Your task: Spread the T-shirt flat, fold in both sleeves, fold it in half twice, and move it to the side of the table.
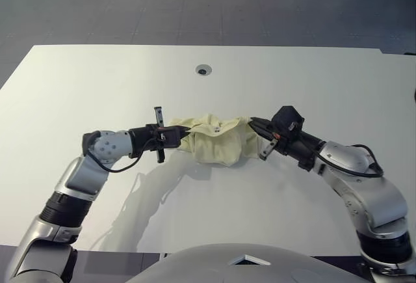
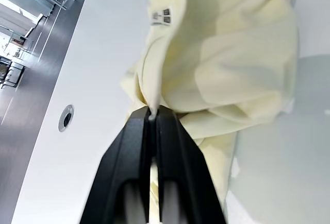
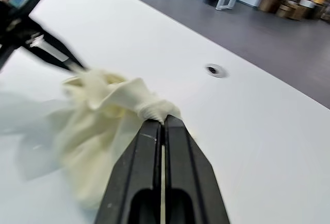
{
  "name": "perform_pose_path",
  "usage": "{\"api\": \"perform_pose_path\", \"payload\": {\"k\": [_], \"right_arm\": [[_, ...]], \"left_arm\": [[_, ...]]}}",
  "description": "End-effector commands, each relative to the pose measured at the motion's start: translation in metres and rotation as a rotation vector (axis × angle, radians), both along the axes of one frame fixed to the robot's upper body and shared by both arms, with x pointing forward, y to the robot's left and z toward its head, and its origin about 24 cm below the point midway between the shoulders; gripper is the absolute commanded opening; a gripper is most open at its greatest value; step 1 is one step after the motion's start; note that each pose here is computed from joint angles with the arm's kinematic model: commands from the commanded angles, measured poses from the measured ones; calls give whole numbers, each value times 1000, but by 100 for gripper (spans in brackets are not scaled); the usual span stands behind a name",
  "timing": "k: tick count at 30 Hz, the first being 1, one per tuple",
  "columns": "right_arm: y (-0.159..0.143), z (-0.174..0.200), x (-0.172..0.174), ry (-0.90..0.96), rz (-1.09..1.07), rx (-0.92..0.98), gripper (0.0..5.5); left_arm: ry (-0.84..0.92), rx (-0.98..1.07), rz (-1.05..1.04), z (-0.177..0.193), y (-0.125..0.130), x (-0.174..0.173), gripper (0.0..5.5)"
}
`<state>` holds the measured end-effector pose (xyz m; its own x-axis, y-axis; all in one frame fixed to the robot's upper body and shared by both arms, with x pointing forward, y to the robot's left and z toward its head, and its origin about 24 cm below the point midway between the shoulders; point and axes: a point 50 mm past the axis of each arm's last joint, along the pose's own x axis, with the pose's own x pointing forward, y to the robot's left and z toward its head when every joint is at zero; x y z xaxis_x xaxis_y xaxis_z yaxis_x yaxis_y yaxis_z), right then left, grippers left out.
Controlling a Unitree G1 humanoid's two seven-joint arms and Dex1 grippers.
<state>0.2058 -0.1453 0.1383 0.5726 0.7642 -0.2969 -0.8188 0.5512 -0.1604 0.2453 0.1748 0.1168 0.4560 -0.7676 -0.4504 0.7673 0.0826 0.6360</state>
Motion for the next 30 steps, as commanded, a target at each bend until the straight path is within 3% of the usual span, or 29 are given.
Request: {"api": "perform_pose_path", "payload": {"k": [1, 10, 22, 30], "right_arm": [[-10, 17, 8, -24, 120, -8, 0], [-39, 54, 68, -243, -84, -81, 0], [-27, 87, 160, -462, -295, -113, 0], [-32, 101, 196, -543, -409, -162, 0]], "left_arm": [[-21, 93, -22, 30, 13, 1, 1], [-227, 103, 92, 85, 10, 51, 1], [-304, 189, 151, 110, -19, 143, 1], [-462, 349, 234, 130, -27, 168, 1]]}}
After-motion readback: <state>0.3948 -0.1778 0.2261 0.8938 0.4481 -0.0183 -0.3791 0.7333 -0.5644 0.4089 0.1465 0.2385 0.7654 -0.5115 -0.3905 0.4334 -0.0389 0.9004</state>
